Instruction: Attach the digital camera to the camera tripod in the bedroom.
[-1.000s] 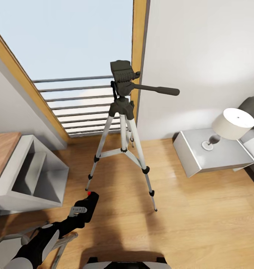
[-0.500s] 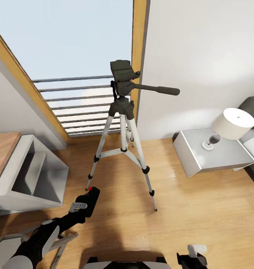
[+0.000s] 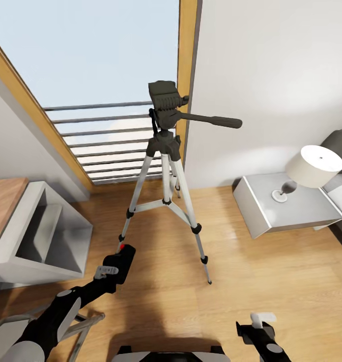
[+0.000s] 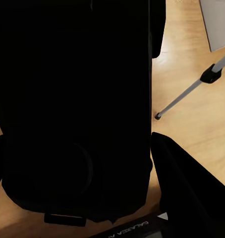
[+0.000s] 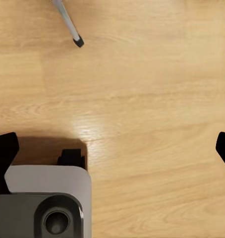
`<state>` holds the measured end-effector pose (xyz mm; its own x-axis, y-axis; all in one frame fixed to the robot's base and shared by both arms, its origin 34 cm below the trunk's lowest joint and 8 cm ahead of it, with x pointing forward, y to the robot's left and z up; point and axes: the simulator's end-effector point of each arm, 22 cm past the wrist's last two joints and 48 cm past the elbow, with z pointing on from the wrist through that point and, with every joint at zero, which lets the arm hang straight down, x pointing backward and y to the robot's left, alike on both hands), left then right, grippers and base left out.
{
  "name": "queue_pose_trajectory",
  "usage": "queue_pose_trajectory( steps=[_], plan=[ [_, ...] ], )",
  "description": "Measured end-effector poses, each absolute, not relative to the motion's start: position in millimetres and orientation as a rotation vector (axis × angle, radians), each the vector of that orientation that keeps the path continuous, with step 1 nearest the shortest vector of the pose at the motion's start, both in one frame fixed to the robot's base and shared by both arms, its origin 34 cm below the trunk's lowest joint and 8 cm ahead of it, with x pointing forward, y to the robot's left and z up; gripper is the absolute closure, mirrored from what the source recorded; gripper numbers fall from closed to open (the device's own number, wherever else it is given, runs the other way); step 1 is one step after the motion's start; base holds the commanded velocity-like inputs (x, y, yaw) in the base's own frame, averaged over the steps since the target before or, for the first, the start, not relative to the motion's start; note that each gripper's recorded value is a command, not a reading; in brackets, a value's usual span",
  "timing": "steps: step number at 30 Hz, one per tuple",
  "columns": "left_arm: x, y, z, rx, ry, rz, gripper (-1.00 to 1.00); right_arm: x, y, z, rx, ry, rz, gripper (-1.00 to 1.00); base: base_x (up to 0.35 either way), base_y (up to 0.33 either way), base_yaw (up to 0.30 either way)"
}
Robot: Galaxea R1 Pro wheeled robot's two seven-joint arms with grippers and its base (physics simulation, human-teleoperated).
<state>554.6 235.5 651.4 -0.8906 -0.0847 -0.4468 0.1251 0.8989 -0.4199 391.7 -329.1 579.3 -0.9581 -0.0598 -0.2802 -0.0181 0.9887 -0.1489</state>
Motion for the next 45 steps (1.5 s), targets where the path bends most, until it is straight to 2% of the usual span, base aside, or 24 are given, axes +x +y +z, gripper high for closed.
queue_pose_trajectory(
  steps=[16,30,45],
  plan=[
    [570,232,662,0.050,2.559,-0.615,1.00,413,-330,586,-0.072,2.799,-0.219,-1.00,0.006,0.000,0.000],
    [576,231,668,0.061,2.543,-0.614,1.00,421,-345,592,-0.056,2.771,-0.317,-1.00,0.249,0.000,0.000],
    [575,233,666,0.061,2.549,-0.612,1.00,443,-351,601,-0.045,2.722,-0.330,-1.00,0.038,0.000,0.000]
  ],
)
